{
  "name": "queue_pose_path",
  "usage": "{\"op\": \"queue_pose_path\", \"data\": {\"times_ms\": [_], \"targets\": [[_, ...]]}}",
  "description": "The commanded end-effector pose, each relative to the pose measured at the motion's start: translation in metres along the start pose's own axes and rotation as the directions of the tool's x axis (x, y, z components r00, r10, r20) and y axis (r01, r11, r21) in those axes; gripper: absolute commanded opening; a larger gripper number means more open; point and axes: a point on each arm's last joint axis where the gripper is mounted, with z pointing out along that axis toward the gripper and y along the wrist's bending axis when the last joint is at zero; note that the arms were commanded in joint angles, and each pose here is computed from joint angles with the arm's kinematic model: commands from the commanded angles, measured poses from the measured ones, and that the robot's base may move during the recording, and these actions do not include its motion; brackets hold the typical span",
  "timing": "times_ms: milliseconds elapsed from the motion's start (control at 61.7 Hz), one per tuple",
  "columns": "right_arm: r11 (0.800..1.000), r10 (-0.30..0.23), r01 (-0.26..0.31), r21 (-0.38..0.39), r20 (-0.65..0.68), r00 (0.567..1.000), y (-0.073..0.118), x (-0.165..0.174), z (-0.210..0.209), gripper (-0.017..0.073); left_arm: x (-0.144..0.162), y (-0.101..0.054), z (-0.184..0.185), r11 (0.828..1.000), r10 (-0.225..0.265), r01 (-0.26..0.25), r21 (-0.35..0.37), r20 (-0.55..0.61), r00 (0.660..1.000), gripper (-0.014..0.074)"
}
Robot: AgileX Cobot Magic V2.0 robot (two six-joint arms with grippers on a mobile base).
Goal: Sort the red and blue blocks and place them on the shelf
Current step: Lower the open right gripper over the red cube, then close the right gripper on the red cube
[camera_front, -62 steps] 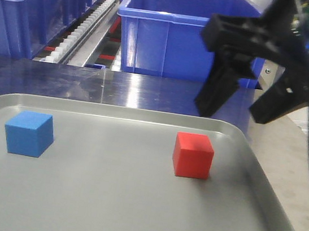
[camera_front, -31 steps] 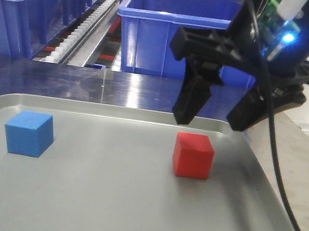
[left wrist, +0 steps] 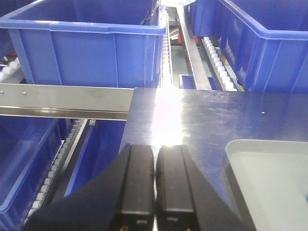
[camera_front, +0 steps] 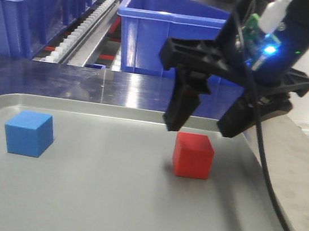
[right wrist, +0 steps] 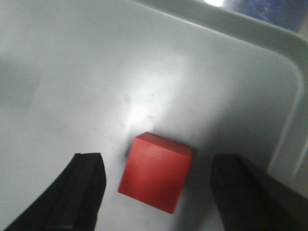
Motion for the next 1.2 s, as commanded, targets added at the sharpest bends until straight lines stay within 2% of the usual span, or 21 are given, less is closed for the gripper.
{"op": "queue_pose_path", "data": {"times_ms": [0,243,1183], "targets": [[0.999,-0.008,0.012,-0.041,0.096,0.995,0.01,-0.014,-0.014,0.0573,0.006,-0.001,0.001,1.0,-0.004,0.003,0.028,0.059,0.998,0.0123],[1.0,-0.009,0.01,-0.03,0.05,0.999,0.01,-0.015,-0.006,0.0573,0.006,-0.001,0.001,1.0,-0.004,0.003,0.028,0.059,0.998,0.0123],[1.0,-0.026,0.026,0.004,0.002,1.0,0.007,-0.013,0.015,0.0573,0.006,-0.001,0.001,1.0,-0.004,0.003,0.028,0.059,0.998,0.0123]]}}
